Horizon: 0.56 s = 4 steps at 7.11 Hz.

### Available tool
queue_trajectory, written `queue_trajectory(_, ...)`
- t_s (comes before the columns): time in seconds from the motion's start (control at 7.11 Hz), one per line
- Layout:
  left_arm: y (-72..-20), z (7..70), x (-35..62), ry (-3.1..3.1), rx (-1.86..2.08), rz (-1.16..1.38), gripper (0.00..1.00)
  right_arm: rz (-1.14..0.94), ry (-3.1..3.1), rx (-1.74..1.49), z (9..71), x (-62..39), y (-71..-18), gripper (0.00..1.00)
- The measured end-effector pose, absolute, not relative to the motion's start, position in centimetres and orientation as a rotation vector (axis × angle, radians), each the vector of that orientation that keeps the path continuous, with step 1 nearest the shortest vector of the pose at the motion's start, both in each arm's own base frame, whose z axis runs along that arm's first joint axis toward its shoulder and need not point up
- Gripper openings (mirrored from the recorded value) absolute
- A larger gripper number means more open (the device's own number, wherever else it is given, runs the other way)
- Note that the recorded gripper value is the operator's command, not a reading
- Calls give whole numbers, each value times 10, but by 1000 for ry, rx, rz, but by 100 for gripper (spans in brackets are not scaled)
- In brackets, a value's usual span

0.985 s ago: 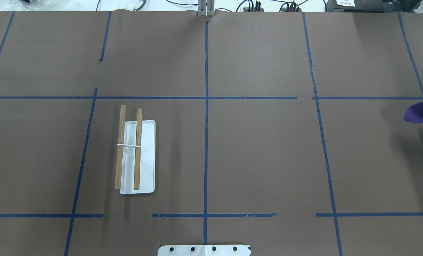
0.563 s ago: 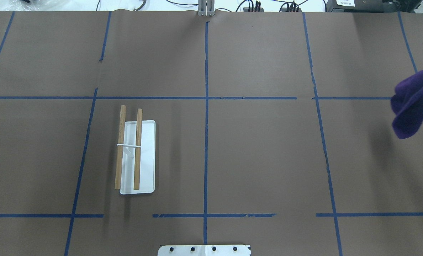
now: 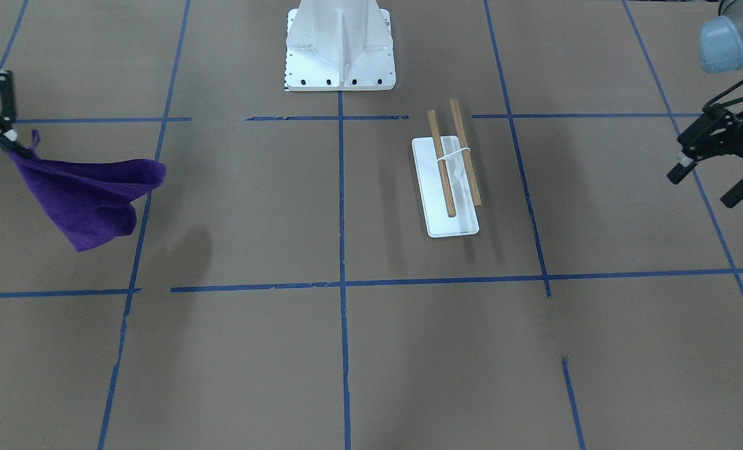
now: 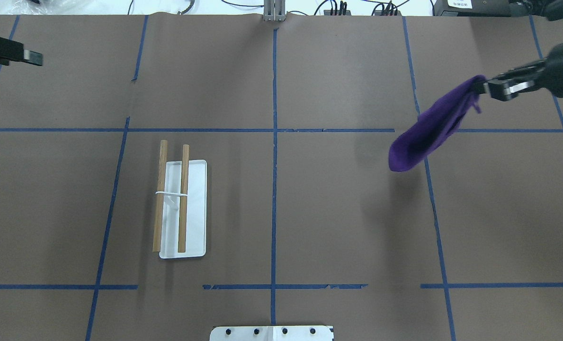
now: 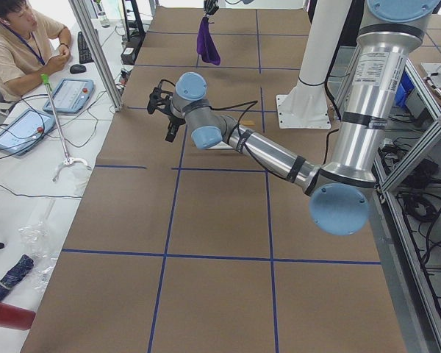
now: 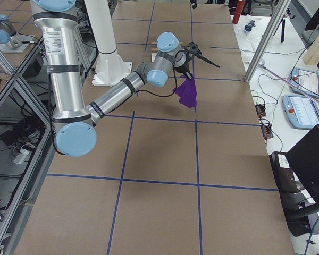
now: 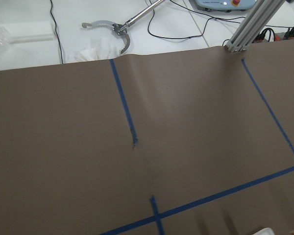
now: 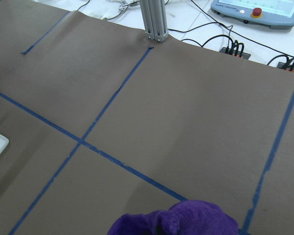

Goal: Hang towel on rack

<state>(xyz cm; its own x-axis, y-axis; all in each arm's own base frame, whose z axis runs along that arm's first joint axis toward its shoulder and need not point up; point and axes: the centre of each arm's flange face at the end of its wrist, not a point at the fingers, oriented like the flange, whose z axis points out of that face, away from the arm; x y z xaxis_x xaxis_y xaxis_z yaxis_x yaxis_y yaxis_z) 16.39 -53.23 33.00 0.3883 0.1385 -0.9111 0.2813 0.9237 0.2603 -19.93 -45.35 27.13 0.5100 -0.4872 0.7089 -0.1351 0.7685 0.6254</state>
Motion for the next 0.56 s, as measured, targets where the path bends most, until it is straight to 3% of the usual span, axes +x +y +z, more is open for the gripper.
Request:
queue_trajectory(0.14, -536, 291, 210, 1210, 304, -192, 70, -166, -1053, 705, 248, -236, -448, 0)
queue_trajectory(0.56, -536, 163, 317, 1198, 51, -556, 77, -44, -1101, 774, 198, -301, -428, 0)
